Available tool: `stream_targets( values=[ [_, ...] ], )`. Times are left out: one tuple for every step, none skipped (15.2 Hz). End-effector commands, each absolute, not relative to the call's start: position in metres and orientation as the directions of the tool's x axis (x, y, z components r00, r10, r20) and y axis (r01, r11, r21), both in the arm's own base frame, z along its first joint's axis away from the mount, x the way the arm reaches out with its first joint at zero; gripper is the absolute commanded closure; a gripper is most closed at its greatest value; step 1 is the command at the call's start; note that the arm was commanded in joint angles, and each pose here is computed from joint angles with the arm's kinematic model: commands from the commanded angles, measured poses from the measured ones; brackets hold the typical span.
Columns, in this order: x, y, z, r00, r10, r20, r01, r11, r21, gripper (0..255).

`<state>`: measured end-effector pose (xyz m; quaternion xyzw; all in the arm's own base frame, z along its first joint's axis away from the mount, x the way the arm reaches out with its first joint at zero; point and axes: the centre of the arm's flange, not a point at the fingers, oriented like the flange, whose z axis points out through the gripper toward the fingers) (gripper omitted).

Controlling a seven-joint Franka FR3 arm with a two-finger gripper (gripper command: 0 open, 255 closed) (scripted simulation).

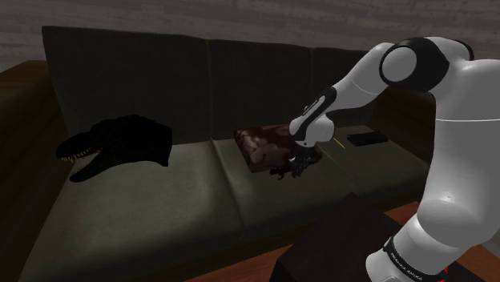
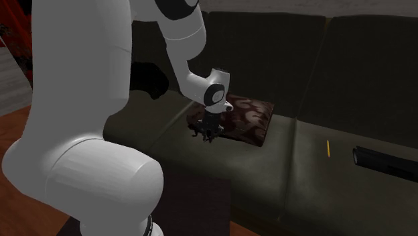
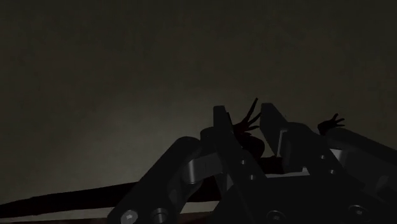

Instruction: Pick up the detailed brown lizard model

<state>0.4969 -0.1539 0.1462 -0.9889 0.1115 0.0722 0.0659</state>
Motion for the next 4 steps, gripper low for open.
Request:
stream_targets(
  values=[
    [0.4964, -0.1537, 0.1573, 0.965, -0.211, -0.158, -0.23, -0.966, -0.114, 255],
    [0.4964, -0.1537, 0.1625, 0.965, -0.211, -0.158, -0.23, -0.966, -0.114, 255],
    [0.4964, -0.1537, 0.1633, 0.965, -0.211, -0.158, -0.23, -0.966, -0.114, 255],
    [0.4964, -0.1537, 0.1633, 0.965, -0.211, -0.158, -0.23, -0.966, -0.114, 255]
  ],
)
